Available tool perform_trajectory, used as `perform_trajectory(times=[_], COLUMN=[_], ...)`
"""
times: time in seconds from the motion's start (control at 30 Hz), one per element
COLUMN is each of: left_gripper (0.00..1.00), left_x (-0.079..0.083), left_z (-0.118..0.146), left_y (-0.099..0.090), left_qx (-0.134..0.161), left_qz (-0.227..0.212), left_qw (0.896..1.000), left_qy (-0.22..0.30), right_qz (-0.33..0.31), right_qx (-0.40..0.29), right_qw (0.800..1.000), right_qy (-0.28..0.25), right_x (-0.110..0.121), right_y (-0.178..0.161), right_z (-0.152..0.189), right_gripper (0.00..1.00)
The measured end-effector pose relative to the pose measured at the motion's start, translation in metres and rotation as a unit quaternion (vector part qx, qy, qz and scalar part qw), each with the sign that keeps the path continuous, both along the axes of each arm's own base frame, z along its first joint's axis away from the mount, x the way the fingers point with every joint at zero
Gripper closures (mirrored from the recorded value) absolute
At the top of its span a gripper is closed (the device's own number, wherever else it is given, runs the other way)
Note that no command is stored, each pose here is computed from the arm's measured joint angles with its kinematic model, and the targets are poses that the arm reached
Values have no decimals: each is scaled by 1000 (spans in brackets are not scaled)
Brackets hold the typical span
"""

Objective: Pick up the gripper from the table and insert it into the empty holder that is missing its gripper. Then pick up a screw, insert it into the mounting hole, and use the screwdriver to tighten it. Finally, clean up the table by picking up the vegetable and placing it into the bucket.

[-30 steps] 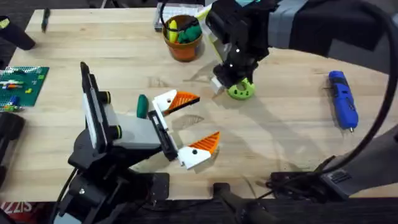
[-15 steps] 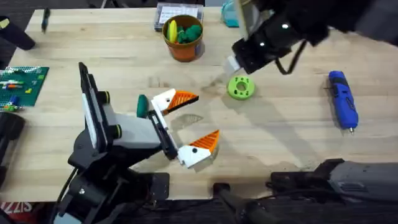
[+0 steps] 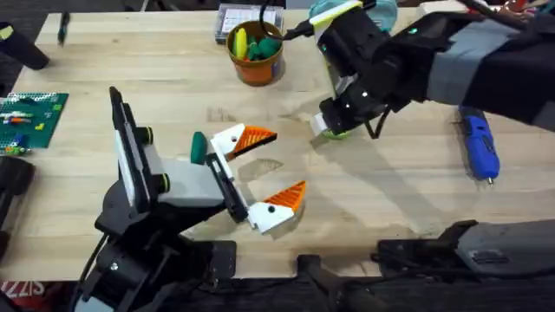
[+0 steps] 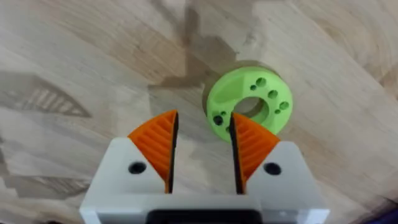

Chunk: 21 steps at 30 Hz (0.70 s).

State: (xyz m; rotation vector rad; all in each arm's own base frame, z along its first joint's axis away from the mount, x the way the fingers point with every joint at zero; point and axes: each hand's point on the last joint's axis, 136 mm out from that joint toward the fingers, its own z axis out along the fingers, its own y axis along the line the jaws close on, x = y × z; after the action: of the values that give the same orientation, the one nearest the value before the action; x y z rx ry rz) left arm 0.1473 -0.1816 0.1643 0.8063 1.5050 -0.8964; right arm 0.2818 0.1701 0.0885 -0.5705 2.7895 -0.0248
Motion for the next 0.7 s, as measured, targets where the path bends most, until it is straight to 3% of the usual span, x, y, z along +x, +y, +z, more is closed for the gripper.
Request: perform_trajectory(times=[0.3,0.7], left_gripper=[14,14], left_x=[0,0], left_z=[0,0], left_y=[0,0], left_qx=[0,0], left_qz=[0,0], left_qw=[1000,1000], left_qy=[0,0], right_qz=[-2,-2], right_qx=[-8,-4], right_qw=[1000,1000], right_qy=[12,7], right_x=[7,10], right_y=[5,7], right_z=[-21,-21], right_gripper=[517,517])
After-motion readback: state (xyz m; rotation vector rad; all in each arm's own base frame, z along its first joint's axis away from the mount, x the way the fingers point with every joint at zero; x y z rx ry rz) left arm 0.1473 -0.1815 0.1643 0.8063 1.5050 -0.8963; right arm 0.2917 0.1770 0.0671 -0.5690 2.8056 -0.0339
